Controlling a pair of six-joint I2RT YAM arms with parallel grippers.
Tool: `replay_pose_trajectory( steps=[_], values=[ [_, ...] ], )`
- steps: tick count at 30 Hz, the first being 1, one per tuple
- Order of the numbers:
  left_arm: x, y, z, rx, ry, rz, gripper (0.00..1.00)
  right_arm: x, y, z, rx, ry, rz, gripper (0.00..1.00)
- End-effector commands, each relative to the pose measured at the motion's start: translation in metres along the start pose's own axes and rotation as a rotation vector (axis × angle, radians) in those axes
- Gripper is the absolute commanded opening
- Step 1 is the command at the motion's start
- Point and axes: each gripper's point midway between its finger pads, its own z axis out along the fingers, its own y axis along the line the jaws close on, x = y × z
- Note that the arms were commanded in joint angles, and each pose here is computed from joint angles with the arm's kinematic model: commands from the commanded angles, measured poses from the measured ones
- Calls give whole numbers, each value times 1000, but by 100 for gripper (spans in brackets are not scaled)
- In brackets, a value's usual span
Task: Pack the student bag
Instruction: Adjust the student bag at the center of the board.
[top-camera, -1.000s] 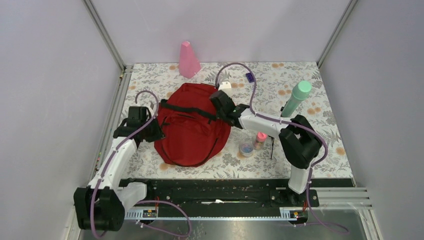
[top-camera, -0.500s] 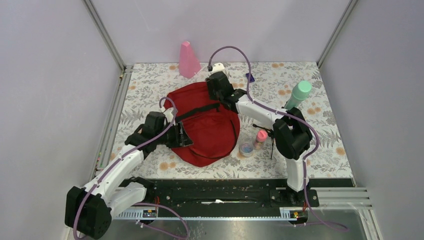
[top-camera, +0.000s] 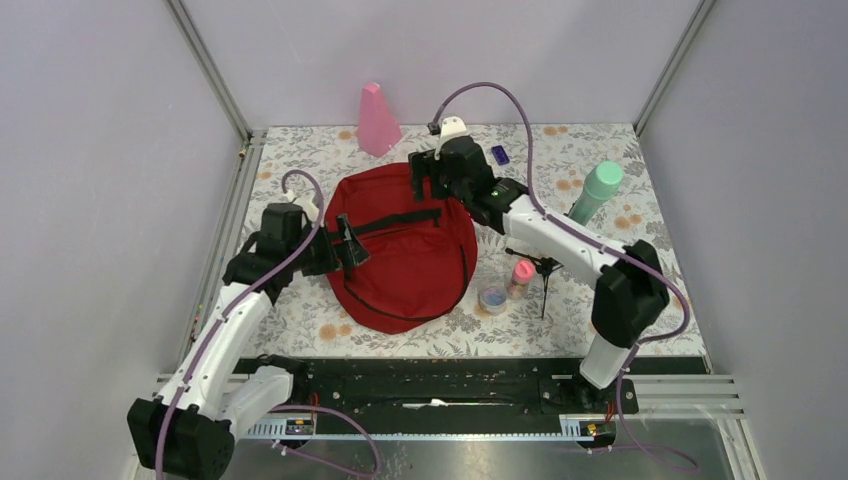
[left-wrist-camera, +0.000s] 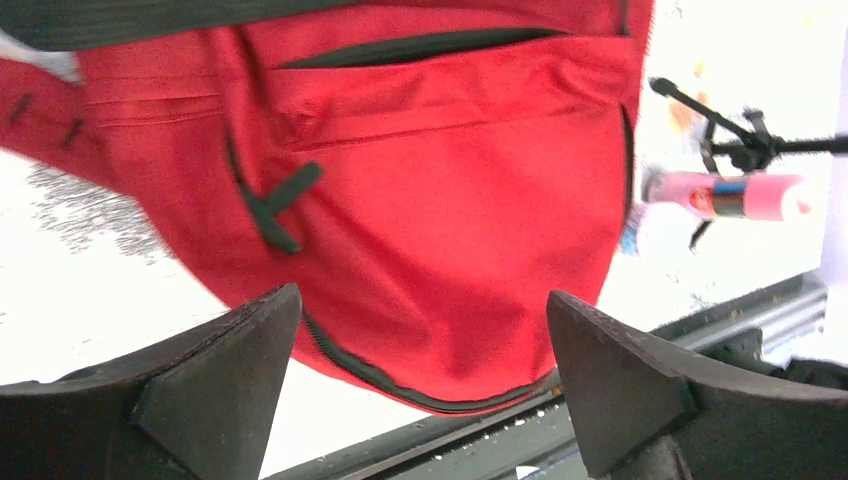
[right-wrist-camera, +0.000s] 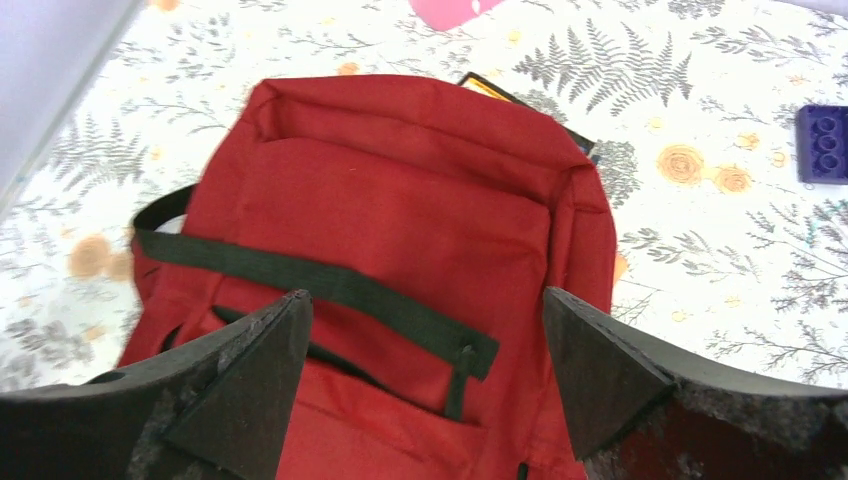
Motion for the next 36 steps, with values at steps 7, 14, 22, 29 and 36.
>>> replay_pose_trajectory(
  steps=[7,14,22,29,36],
  values=[
    [-27,59,7,-91,-8,-154,99,41,82,-67,-255,70,72,91],
    [-53,82,26,-146,-21,-177,99,110,162,-96,-520,210,97,76],
    [-48,105,50,-202,27,-193,98,199,182,-130,-576,375,-79,62],
    [-34,111,62,-206,94,-213,94,264,149,-123,-464,536,-228,40],
    [-6,128,69,-263,197,-236,96,276,134,-133,-415,587,-280,36]
  ],
)
